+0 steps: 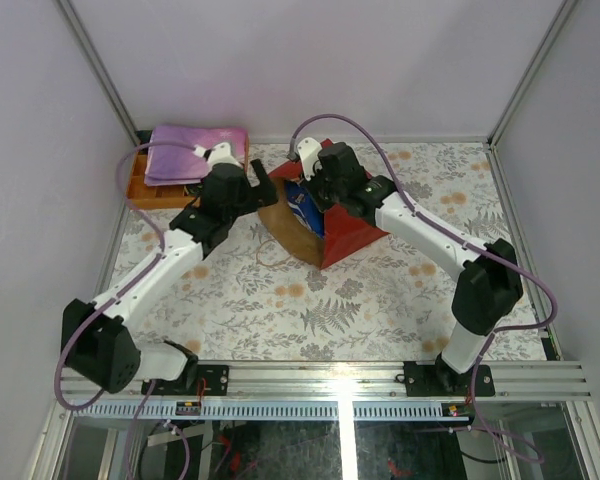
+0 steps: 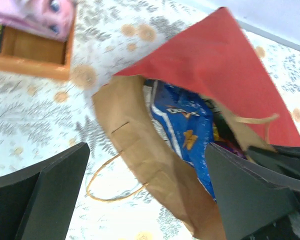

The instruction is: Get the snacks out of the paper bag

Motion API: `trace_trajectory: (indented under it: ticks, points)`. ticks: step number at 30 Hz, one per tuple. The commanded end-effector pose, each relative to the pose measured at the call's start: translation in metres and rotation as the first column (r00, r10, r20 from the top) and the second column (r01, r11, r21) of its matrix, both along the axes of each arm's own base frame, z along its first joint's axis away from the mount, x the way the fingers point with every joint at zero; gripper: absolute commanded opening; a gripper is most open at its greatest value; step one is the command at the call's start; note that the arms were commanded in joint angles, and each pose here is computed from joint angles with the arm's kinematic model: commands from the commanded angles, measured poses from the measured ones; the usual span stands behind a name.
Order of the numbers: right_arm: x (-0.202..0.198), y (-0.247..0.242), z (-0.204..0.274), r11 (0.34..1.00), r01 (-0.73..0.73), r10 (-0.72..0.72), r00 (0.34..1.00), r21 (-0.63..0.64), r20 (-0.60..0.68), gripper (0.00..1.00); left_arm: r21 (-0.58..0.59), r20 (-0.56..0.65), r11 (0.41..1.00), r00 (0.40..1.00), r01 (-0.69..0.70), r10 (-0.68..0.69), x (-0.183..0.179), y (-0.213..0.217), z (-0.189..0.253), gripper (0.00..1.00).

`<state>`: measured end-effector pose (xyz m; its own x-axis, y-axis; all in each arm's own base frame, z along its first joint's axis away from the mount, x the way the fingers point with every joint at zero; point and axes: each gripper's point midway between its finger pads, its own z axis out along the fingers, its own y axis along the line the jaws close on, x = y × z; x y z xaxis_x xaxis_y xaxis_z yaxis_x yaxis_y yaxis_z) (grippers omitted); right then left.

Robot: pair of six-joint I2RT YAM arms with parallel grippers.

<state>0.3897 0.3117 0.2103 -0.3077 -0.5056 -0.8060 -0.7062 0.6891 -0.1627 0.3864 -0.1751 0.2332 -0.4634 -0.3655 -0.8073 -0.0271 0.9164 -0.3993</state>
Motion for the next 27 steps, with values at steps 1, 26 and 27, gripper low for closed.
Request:
trace_trajectory:
  ticks: [1, 26, 27]
  points:
    - [-0.008, 0.017, 0.038, 0.986, -0.007, 0.000, 0.999, 0.166, 0.040, 0.16, -0.099, -0.053, 0.995, 0.998, 0.012, -0.018, -0.019, 0.012, -0.023, 1.00]
    - [-0.003, 0.053, 0.222, 0.762, -0.234, 0.075, 0.958, 0.604, 0.276, 0.32, -0.343, -0.065, 0.937, 0.997, -0.065, 0.046, -0.010, 0.051, -0.065, 0.74]
    - [0.012, 0.066, 0.207, 0.774, -0.231, 0.091, 0.962, 0.590, 0.258, 0.31, -0.352, -0.068, 0.934, 0.997, -0.055, 0.033, -0.011, 0.048, -0.071, 0.67]
